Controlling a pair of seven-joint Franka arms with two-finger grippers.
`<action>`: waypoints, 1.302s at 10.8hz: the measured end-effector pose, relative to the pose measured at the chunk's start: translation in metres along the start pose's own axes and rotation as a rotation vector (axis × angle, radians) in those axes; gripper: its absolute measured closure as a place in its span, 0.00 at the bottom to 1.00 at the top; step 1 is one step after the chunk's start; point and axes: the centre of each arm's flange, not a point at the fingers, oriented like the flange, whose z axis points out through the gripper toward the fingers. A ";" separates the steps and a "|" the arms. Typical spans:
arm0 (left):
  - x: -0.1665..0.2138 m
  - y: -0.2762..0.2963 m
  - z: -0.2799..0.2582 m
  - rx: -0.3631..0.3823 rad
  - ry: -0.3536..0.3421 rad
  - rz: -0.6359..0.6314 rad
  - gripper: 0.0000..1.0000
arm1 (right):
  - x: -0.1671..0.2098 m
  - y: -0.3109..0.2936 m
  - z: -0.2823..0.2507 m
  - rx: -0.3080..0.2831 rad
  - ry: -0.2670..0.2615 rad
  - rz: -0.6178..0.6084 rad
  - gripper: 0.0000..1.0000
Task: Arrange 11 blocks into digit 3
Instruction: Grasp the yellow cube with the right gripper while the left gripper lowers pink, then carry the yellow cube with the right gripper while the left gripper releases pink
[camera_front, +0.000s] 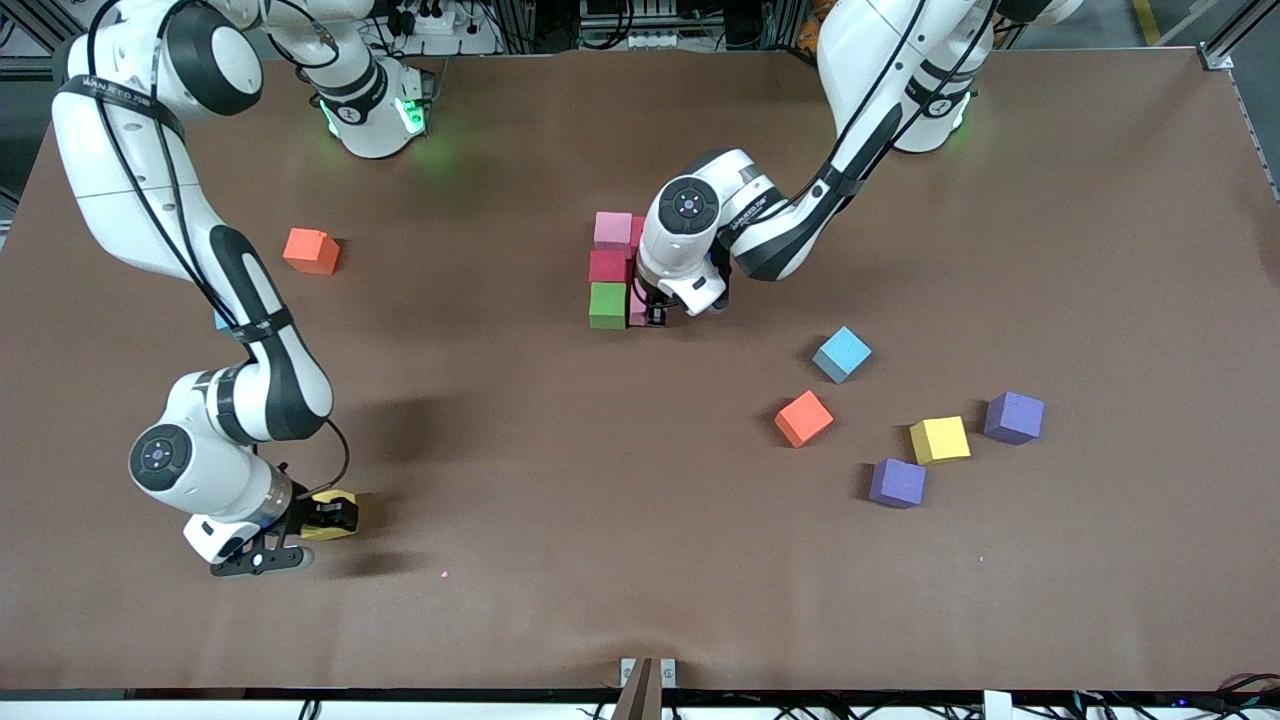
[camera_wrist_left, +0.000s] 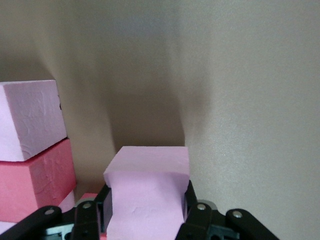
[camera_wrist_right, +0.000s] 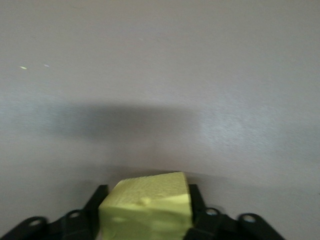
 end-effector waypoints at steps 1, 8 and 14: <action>-0.001 -0.001 0.002 0.001 0.004 0.003 0.43 | 0.002 -0.007 -0.002 0.003 0.003 -0.011 0.42; -0.006 0.001 0.009 -0.013 0.018 -0.005 0.43 | 0.008 -0.063 -0.064 0.109 -0.064 0.007 0.48; -0.007 0.002 0.012 -0.011 0.017 -0.006 0.44 | -0.012 -0.204 -0.067 0.085 -0.110 0.118 0.48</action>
